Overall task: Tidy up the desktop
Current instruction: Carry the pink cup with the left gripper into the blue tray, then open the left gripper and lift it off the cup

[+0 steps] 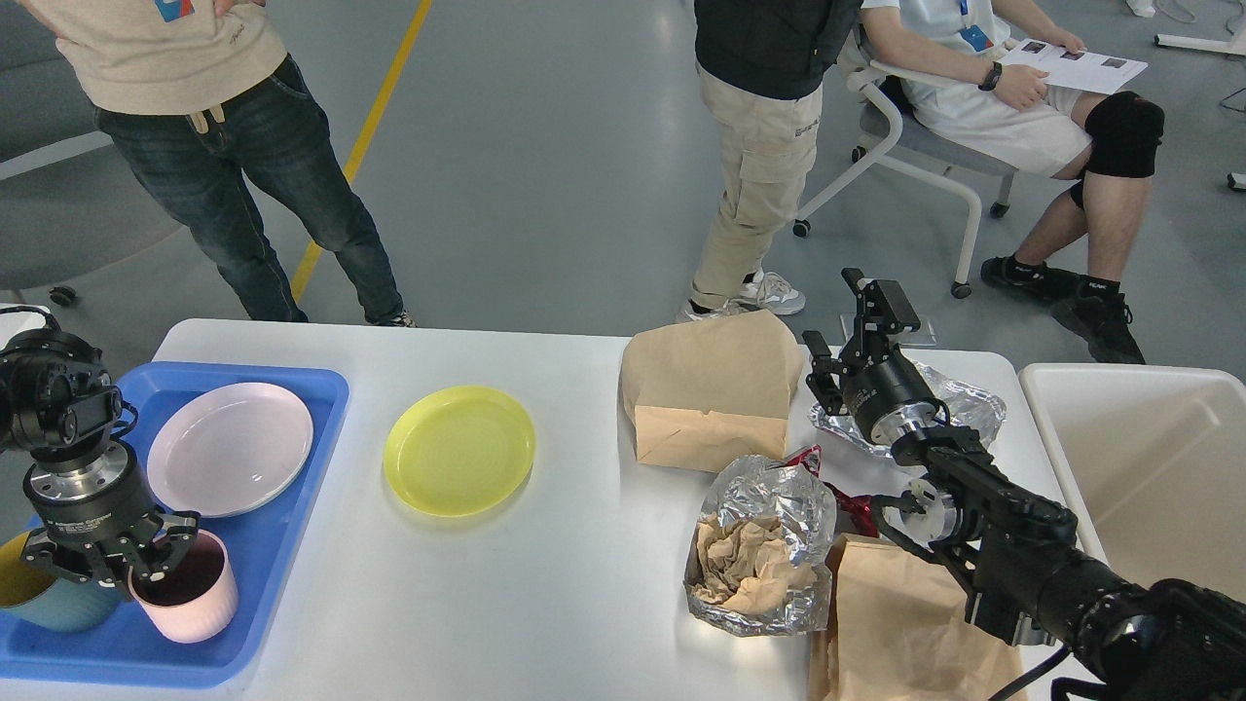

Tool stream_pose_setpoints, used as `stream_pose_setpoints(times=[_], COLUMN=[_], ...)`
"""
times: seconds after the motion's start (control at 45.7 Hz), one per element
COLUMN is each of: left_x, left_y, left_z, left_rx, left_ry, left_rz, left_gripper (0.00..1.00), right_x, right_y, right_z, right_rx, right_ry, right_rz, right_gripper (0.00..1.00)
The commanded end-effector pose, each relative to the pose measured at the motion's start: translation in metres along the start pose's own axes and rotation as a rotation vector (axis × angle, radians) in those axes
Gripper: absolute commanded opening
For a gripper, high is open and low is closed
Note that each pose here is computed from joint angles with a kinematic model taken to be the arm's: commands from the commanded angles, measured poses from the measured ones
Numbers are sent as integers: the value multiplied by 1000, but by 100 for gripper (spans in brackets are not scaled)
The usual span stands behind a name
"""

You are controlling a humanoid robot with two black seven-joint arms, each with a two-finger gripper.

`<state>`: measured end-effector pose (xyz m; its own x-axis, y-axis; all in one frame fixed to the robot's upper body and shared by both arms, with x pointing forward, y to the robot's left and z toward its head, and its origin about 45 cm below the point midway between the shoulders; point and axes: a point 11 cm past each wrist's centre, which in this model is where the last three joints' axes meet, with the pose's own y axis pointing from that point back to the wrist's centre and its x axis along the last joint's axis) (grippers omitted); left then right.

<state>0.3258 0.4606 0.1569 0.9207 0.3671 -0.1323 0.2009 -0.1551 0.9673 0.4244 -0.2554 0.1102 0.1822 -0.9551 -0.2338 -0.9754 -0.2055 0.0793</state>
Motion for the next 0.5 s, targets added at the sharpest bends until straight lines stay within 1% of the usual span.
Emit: stream_pose_setpoints(times=[0.0,0.066,0.131,0.285,0.482], left_x=[0,0,1,1,7], left_y=[0,0,2,6,29], left_z=[2,1,2,-2,-20], left_rx=[-3,-4,-5,7,58], left_ry=[-3,-2,-3,-5,5], left_rz=[-1,-1,3,4,33], left_gripper=[28,33,41,75,91], right_x=[0,0,0,0,0], right_y=[0,0,0,0,0], right_z=[0,0,0,0,0], right_rx=[-1,-1,-1,-1,0], right_ry=[0,0,0,0,0], right_rz=[0,0,0,0,-1], right_gripper=[100,100,100,100,100])
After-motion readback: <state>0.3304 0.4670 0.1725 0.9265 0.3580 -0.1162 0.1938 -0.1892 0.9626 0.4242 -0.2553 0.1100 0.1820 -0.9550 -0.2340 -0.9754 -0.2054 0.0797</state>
